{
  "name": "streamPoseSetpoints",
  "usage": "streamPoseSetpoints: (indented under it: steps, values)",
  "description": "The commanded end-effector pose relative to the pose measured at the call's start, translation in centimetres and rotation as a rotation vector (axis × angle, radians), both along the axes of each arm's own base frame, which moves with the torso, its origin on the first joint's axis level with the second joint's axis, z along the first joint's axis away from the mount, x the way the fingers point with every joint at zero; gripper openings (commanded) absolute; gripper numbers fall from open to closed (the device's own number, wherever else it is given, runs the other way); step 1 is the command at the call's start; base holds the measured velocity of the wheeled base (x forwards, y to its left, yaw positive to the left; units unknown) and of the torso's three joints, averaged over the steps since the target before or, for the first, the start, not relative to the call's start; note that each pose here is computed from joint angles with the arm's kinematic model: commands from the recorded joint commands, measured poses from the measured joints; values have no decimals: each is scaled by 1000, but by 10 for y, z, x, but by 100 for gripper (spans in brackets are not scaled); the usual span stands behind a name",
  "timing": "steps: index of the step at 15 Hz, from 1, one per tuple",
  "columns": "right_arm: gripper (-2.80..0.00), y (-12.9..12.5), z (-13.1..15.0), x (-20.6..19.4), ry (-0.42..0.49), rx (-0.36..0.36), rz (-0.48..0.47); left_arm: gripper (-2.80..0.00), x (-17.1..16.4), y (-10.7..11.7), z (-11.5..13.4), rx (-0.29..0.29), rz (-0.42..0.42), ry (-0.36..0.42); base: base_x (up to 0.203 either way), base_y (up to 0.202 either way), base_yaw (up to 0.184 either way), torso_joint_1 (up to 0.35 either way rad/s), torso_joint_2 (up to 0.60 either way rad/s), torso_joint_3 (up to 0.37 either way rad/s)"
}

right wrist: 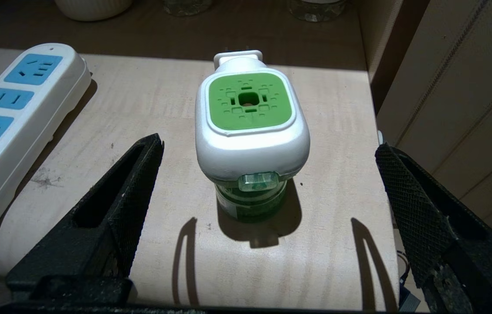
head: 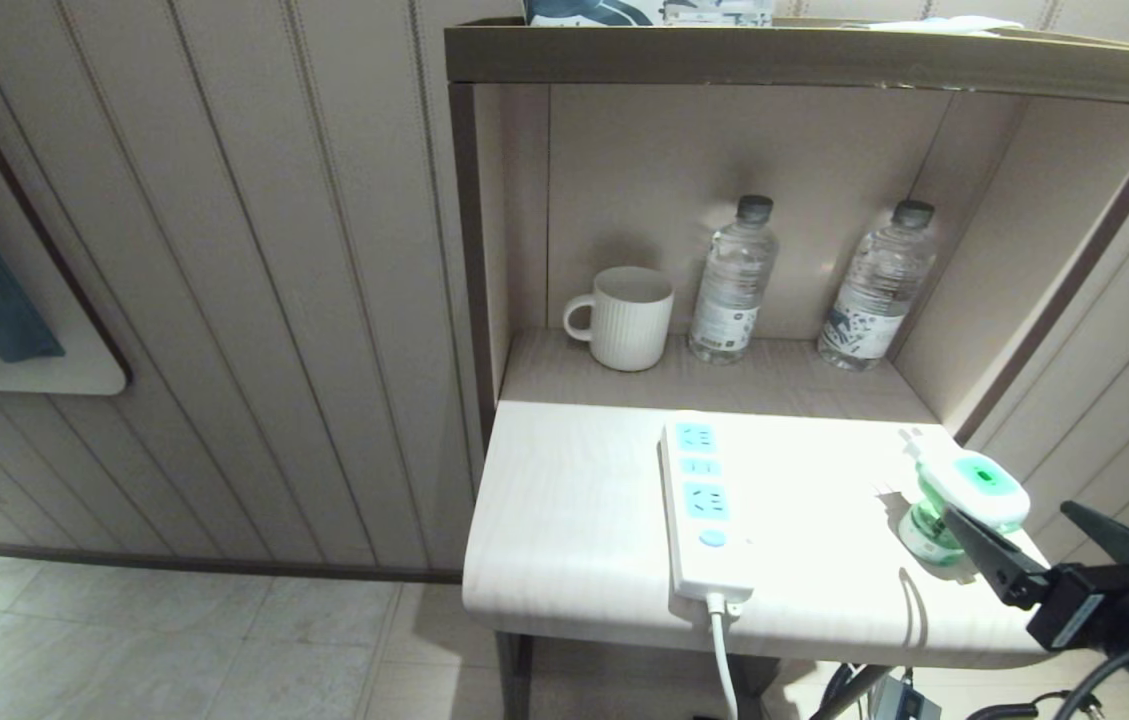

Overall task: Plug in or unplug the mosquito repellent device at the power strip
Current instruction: Pick up the mosquito repellent liquid

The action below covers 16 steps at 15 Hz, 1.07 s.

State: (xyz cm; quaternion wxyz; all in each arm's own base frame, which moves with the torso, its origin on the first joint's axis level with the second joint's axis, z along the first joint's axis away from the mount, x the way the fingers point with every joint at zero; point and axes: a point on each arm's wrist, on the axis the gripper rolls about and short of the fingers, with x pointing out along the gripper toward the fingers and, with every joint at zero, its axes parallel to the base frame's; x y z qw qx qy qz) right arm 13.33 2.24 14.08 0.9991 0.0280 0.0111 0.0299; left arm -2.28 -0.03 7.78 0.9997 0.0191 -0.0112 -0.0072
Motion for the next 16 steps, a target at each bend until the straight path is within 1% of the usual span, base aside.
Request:
streamPoseSetpoints:
  steps: [1, 5, 8, 12, 14, 16]
  values:
    - [0, 1, -2, 4, 13, -4, 4, -280, 0, 0, 0, 0, 0, -1, 0, 0, 0, 0, 0, 0]
    - [0, 2, -2, 14, 8, -3, -4, -280, 0, 0, 0, 0, 0, -1, 0, 0, 0, 0, 0, 0]
    - [0, 1, -3, 18, -19, 1, -24, -280, 0, 0, 0, 0, 0, -1, 0, 0, 0, 0, 0, 0]
    - [0, -1, -8, 21, 11, -5, -39, -280, 0, 0, 0, 0, 0, -1, 0, 0, 0, 0, 0, 0]
    - [0, -6, -12, 27, 35, -11, -73, -280, 0, 0, 0, 0, 0, -1, 0, 0, 0, 0, 0, 0]
    - [0, -5, -14, 29, 41, -14, -66, -280, 0, 0, 0, 0, 0, -1, 0, 0, 0, 0, 0, 0]
